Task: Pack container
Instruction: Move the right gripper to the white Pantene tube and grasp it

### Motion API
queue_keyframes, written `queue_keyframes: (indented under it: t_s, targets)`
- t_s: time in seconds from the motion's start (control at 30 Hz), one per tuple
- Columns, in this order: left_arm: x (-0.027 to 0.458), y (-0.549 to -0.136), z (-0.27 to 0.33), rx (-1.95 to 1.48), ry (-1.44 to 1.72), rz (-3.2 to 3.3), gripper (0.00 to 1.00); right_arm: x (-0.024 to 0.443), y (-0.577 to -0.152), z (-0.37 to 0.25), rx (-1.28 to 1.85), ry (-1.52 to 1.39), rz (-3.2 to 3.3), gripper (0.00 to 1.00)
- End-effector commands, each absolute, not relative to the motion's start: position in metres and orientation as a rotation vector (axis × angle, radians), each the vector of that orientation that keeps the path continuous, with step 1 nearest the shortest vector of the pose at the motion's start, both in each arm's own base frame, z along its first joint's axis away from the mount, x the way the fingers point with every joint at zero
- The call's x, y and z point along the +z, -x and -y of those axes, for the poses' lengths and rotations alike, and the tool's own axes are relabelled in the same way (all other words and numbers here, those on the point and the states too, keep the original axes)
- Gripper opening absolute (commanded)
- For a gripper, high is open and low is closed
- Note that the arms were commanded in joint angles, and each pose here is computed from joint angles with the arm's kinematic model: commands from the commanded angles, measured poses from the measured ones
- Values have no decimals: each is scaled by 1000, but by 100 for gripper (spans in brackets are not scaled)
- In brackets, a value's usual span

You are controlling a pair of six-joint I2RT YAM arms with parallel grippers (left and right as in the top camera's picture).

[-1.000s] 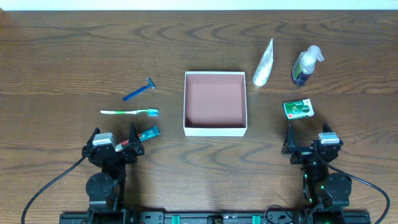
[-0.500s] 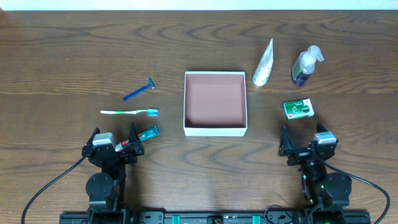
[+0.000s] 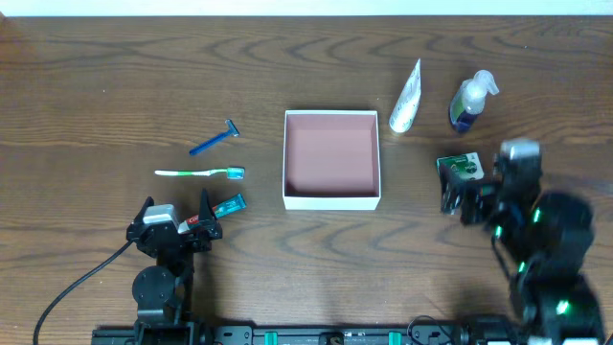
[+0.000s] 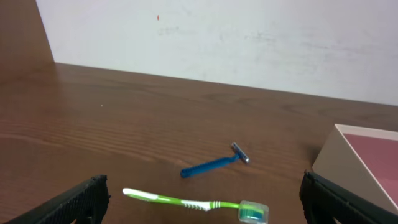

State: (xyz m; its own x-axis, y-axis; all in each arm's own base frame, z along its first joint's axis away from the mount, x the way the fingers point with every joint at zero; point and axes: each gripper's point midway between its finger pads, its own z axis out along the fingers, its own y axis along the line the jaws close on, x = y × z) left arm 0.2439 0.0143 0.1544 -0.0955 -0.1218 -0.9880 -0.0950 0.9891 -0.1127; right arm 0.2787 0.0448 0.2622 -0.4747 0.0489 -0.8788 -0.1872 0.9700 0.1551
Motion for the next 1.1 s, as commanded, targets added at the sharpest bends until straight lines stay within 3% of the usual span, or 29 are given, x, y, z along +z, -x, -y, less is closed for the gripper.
queue_keyframes:
  t_s: [0.0,0.37,0.53,0.67,0.93,1.07]
  targets:
    - [135,-243,-16,-6,171,-1724,98,290,-303,-54,327,146,-2137,99]
    - [135,-243,-17,-6,171,-1724,98,303,-384,-113,472,347,-2400,99]
    - [135,-243,-17,-6,171,-1724,98,277,-413,-119,470,355,-2421,99]
    - [135,-243,-17,-6,171,-1724,98,250,-431,-105,366,246,-2490,89]
    - [135,-243,-17,-6,171,-1724,98,202,-453,-84,105,84,-2595,88]
    - [135,-243,-17,-6,171,-1724,98,181,-458,-89,83,70,-2631,80]
